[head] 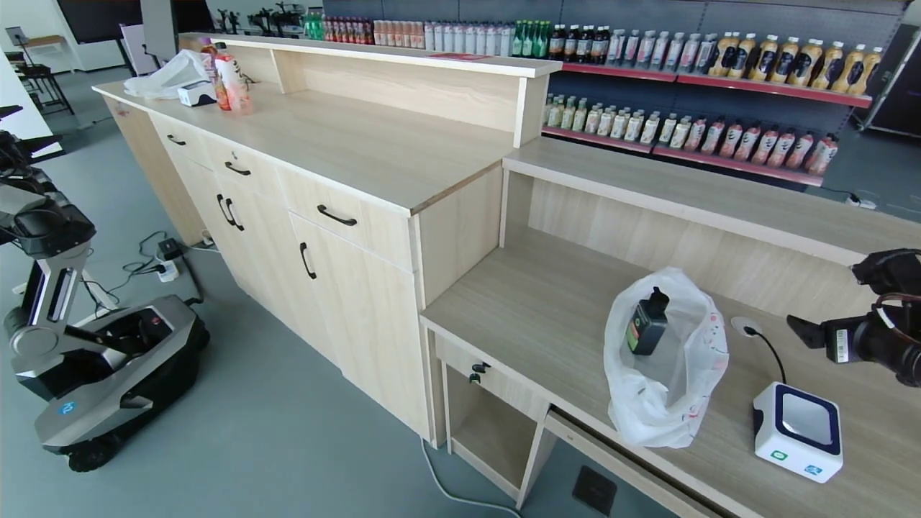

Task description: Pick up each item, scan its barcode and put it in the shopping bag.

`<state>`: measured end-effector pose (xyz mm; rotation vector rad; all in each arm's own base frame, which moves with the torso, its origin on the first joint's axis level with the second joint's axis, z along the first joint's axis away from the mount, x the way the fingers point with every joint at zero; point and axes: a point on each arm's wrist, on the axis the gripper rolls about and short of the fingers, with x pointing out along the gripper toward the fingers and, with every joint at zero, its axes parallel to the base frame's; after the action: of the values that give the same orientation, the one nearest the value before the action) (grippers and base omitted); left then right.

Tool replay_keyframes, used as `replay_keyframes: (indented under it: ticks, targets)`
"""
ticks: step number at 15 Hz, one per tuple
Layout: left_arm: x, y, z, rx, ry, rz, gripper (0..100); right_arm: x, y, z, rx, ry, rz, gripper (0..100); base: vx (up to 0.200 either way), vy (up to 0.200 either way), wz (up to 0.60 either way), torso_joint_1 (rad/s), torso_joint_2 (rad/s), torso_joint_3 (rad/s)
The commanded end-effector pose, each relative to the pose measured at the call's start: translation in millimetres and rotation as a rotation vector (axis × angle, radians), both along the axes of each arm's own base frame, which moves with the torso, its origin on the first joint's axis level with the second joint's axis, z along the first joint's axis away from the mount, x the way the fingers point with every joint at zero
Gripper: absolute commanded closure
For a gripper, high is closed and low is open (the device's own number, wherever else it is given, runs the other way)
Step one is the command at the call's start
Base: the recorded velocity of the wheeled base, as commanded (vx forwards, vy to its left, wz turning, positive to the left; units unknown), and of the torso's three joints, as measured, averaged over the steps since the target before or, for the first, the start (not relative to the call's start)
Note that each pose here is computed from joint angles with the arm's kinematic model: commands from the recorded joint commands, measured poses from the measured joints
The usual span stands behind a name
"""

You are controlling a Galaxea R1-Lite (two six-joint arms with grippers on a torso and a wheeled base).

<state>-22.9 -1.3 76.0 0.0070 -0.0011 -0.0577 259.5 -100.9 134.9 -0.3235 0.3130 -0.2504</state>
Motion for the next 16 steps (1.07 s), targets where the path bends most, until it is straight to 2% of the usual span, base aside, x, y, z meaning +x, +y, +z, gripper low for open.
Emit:
replay_keyframes:
  ticks: [1,3,6,8,9,11,12,13,16]
  targets:
    - [0.0,0.0,0.1,-0.001,-0.001,0.001,0,-50.3,-23.7,29.0,-0.051,-0.025,-0.197,0,0.0,0.0,-0.6,0.007,0.0,0.002]
    - [0.0,0.0,0.1,0.001,-0.001,0.001,0,-75.0,-47.7,20.4,-0.058,0.1,-0.347,0,0.0,0.0,-0.6,-0.002,0.0,0.005]
    - [0.0,0.0,0.1,-0.001,-0.001,0.001,0,-86.2,-67.8,-0.5,-0.027,0.22,-0.436,0,0.0,0.0,-0.6,0.001,0.0,0.002]
    - [0.0,0.0,0.1,0.001,-0.001,0.001,0,-78.5,-75.6,-7.4,-0.028,0.192,-0.453,0,0.0,0.0,-0.6,0.0,0.0,0.002]
    - [0.0,0.0,0.1,0.001,-0.001,0.001,0,-77.1,-78.0,-10.6,-0.014,0.19,-0.461,0,0.0,0.0,0.0,0.0,0.0,0.0]
    - [0.0,0.0,-0.1,-0.001,0.001,0.001,0,-68.0,-93.2,-32.1,0.114,0.146,-0.502,0,0.0,0.0,0.0,0.0,0.0,0.0]
    - [0.0,0.0,-0.1,0.001,0.001,0.001,0,-66.7,-94.1,-33.9,0.129,0.135,-0.496,0,0.0,0.0,0.0,0.0,0.0,0.0]
    - [0.0,0.0,0.1,0.001,-0.001,0.001,0,-58.3,-99.3,-51.0,0.216,0.121,-0.413,0,0.0,0.0,0.0,0.0,0.0,0.0]
    - [0.0,0.0,0.1,0.001,-0.001,0.001,0,-42.6,-105.0,-82.7,0.246,0.176,-0.318,0,0.0,0.0,0.0,0.0,0.0,0.0]
